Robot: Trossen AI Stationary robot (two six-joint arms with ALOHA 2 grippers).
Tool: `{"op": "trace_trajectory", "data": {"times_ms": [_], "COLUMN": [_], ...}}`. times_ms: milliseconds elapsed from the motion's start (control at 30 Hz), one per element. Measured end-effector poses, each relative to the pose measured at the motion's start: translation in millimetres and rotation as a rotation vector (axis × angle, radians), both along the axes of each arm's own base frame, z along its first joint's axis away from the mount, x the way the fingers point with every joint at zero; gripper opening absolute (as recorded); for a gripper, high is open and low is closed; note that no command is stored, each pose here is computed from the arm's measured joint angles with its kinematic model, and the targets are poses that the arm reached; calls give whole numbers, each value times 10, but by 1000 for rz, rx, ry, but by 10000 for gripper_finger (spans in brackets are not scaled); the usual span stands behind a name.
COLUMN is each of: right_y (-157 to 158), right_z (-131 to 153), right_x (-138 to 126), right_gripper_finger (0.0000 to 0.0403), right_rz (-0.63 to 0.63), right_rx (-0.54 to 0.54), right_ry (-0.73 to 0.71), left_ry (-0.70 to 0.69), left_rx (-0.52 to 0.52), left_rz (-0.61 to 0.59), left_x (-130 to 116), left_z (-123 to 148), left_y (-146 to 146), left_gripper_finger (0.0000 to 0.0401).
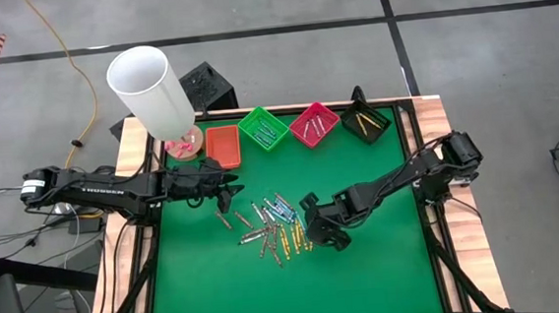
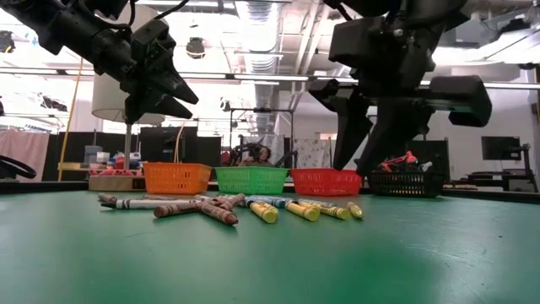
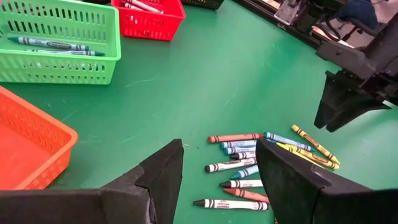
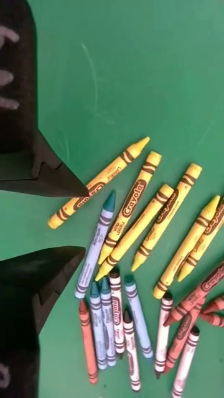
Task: Sort crayons
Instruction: Put the yellow/green crayon into the black bin
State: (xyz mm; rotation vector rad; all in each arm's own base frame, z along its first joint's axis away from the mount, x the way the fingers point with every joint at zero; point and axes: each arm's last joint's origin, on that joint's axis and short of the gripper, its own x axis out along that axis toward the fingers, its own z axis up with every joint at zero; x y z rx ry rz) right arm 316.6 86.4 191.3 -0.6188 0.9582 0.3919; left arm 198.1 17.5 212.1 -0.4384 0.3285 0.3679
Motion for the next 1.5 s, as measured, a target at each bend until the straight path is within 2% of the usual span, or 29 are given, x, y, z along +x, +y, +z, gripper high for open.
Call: {"op": "trace_trajectory", "data": {"times_ms": [300, 500, 900, 1067, 1333, 1500], "right_y": [6, 32, 115, 132, 136, 135], "right_z": [-7, -118, -292, -310, -295, -296], "right_x": [2, 59, 320, 361, 366, 365], "right_gripper_finger": [143, 143, 141, 108, 15, 8], "right_rz": [51, 68, 118, 99, 10, -44], "right_rx": [-27, -10, -91, -82, -40, -15], "right_ry": [-1, 41, 276, 337, 334, 335], "left_ry": [-1, 0, 21, 23, 24, 22], "left_rx": [2, 8, 7, 13, 16, 11], "left_rz": [4, 17, 17, 14, 13, 15], "left_x": [0, -1, -9, -9, -10, -10], "left_z": [1, 1, -18, -17, -17, -17], "left_y": [1, 6, 5, 5, 5, 5], "left_gripper_finger": [192, 192, 192, 192, 192, 192]}}
